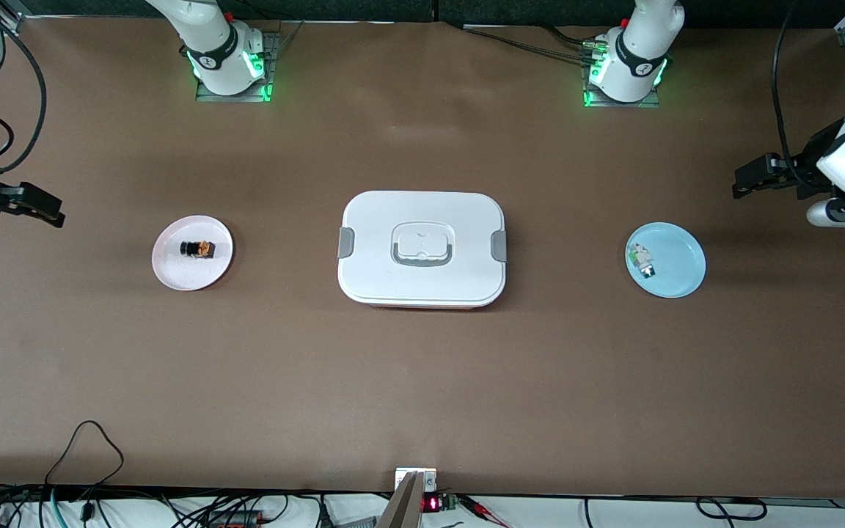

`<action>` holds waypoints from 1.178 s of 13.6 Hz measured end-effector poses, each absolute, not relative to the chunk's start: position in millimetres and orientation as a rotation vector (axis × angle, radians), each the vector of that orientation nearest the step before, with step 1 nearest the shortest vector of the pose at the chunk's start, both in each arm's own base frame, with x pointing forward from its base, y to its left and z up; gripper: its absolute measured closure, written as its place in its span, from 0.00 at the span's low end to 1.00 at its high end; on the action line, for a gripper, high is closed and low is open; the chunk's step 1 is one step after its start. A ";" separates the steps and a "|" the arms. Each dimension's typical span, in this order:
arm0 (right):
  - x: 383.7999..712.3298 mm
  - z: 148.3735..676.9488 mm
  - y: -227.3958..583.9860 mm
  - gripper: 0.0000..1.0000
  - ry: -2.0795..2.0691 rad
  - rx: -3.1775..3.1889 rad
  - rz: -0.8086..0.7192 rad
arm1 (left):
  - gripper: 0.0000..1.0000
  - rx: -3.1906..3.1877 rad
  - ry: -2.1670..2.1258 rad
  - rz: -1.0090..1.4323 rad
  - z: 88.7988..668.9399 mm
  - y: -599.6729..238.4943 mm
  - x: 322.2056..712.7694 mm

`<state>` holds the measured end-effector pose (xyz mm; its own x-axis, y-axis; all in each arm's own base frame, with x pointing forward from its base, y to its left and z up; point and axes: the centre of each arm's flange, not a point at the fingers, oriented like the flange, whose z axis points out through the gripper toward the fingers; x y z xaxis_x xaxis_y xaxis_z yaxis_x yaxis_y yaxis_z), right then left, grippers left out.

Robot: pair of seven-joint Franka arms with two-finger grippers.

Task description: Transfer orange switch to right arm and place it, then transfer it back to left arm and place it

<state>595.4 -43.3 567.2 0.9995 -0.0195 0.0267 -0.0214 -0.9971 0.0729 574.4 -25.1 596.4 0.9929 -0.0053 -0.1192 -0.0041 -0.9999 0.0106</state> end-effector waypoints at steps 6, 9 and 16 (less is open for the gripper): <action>592.2 570.9 -28.8 0.00 0.012 3.068 0.035 | 0.00 3.125 -0.031 -0.186 596.9 -33.4 573.9; 591.2 571.3 -29.6 0.00 0.004 3.068 0.029 | 0.00 3.125 -0.033 -0.183 597.6 -33.4 573.7; 573.5 581.3 -31.4 0.00 -0.075 3.069 -0.065 | 0.00 3.140 -0.100 -0.147 612.7 -61.4 562.5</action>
<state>573.5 -31.4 581.3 0.9979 -0.0501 -0.0403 -0.0472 -0.9963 0.0715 562.5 -61.4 612.7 0.9936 -0.0631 -0.0935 -0.0634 -0.9980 -0.0003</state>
